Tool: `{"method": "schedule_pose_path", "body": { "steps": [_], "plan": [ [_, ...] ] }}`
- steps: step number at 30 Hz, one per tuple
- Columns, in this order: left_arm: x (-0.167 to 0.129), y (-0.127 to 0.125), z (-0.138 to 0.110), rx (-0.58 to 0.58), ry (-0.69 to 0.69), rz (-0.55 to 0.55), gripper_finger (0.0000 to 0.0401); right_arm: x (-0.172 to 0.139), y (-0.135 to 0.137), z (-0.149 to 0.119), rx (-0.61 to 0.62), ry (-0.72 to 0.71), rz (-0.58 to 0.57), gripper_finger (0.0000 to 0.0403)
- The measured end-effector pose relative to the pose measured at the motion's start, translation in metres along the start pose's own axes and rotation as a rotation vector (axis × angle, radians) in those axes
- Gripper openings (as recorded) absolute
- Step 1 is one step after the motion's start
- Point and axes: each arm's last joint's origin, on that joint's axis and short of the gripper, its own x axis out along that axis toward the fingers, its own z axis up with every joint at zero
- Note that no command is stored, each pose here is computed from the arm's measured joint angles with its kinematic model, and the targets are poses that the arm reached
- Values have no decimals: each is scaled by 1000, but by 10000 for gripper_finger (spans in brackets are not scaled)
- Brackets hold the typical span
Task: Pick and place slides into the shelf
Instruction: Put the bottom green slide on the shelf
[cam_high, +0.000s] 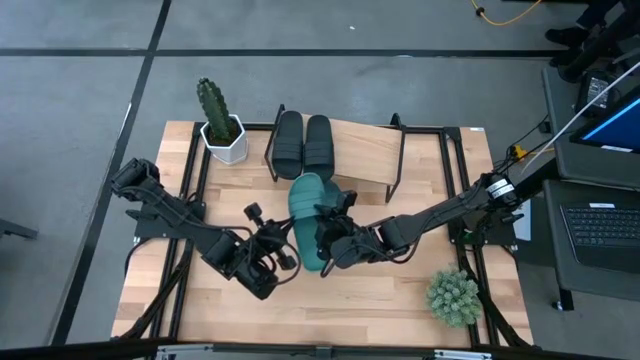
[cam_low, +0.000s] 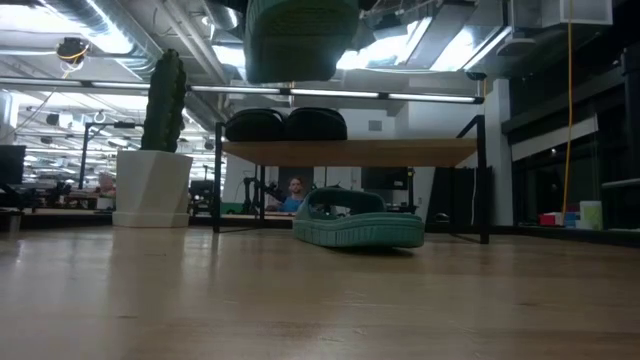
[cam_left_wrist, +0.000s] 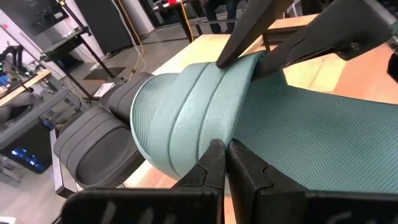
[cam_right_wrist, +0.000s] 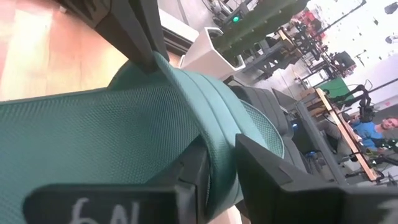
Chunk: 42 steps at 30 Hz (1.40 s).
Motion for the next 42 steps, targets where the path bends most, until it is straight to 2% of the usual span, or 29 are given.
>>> {"method": "schedule_pose_path", "body": {
  "steps": [9, 12, 18, 25, 28, 33, 42],
  "plan": [
    [9, 3, 1, -6, 31, 7, 0, 0, 0, 0, 1, -1, 3, 90],
    [9, 3, 1, 14, 31, 3, 0, 0, 0, 0, -1, -2, 7, 76],
    [8, 2, 1, 16, 26, 4, 0, 0, 1, -1, -12, 3, 13, 17],
    [7, 2, 1, 72, 23, -2, 1, -1, 1, -2, -26, 10, 19, 17],
    [6, 2, 1, 111, 17, 3, 14, -1, 1, -2, -29, 12, 19, 17],
    [3, 3, 12, 106, -6, 11, 48, 0, 1, -4, -41, 21, 13, 17],
    [-20, -1, 25, 217, -44, -57, 97, -2, -3, -2, -59, 18, -5, 17]
  ]
}}
